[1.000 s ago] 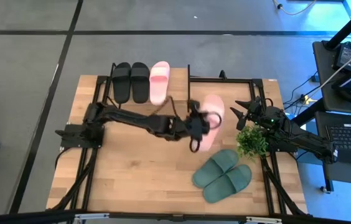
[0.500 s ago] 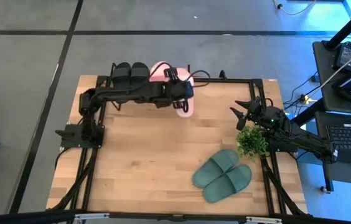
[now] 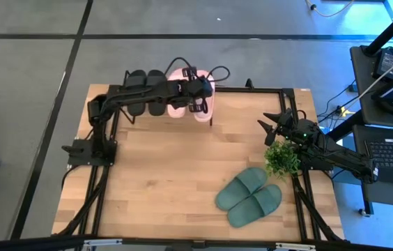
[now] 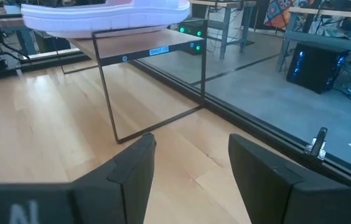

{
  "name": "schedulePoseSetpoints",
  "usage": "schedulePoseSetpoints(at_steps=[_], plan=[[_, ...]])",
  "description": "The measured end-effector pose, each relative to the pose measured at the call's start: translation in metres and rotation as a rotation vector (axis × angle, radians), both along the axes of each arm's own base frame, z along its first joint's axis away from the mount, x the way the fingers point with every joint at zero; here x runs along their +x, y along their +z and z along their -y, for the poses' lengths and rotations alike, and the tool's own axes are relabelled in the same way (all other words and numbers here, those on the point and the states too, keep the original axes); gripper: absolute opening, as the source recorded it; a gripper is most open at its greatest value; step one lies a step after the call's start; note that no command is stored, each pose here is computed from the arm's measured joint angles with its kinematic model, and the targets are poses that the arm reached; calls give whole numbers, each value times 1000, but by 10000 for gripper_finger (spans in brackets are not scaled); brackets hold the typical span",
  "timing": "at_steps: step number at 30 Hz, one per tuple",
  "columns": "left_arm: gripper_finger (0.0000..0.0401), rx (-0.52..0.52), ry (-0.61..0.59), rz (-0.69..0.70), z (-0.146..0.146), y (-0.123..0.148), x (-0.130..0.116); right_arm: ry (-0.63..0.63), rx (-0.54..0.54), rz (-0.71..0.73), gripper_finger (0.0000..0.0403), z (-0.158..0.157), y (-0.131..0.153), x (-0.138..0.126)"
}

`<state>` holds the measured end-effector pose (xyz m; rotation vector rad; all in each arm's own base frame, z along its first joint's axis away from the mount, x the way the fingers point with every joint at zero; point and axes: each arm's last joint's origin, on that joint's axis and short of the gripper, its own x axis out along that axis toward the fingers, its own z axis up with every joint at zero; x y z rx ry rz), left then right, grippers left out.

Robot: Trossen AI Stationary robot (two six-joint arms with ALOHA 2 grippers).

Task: Pick and place slides into the shelf
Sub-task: Put the pink slide on the shelf

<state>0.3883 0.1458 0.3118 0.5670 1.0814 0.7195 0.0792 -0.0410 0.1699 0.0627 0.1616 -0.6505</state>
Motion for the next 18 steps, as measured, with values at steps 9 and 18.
schedulePoseSetpoints(at_steps=[9,18], plan=[[2,18,38,83,-19,25,-20,-5,19,15,206,0,0,0],[2,-58,-2,110,-27,14,-21,-8,35,27,206,0,0,0]])
